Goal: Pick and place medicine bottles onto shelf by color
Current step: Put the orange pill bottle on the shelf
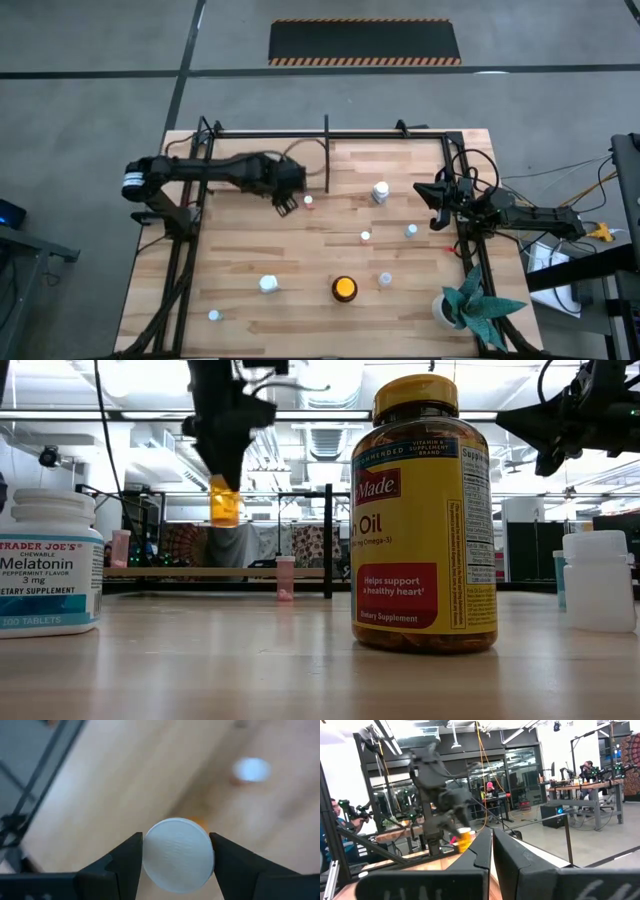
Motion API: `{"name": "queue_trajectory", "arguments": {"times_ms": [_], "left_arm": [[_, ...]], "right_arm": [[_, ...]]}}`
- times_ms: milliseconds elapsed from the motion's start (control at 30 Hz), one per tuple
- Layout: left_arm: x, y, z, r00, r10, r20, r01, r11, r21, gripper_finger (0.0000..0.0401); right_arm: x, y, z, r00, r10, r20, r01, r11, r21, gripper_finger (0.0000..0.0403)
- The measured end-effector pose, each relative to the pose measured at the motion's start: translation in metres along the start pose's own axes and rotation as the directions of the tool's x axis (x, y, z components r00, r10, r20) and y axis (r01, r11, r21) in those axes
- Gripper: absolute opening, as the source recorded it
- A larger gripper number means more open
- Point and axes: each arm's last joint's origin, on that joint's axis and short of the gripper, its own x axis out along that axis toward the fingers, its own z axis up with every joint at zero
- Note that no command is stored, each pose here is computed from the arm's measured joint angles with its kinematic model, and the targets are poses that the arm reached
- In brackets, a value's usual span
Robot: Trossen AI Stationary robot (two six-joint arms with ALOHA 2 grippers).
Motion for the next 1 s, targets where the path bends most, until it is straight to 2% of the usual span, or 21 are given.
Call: {"name": "queue_trajectory", "arguments": {"times_ms": [200,400,767,1000], "left_arm": [[0.027,0.042,-0.015,0.995,0.083,-0.054,-0.092,0.975,-0.201,0.019],[0.047,0.06,-0.032,0.997,0.082,-0.007,-0.08,0.938,-0.338,0.019],[0.06,0.061,-0.045,0.994,0.099,-0.053,-0.11,0.944,-0.312,0.019],[0.06,0.063,-0.042,0.99,0.132,-0.042,-0.139,0.953,-0.27,0.019]], "right_arm": [[0.0,0.0,0.0,1.0,0.0,-0.002,0.0,1.0,0.01,0.0009],[0.0,0.0,0.0,1.0,0.0,-0.003,0.0,1.0,0.019,0.0009],[0.0,0.0,0.0,1.0,0.001,-0.001,-0.001,1.0,0.018,0.0009],[0.0,0.0,0.0,1.0,0.0,-0.001,0.0,1.0,0.008,0.0009]]}}
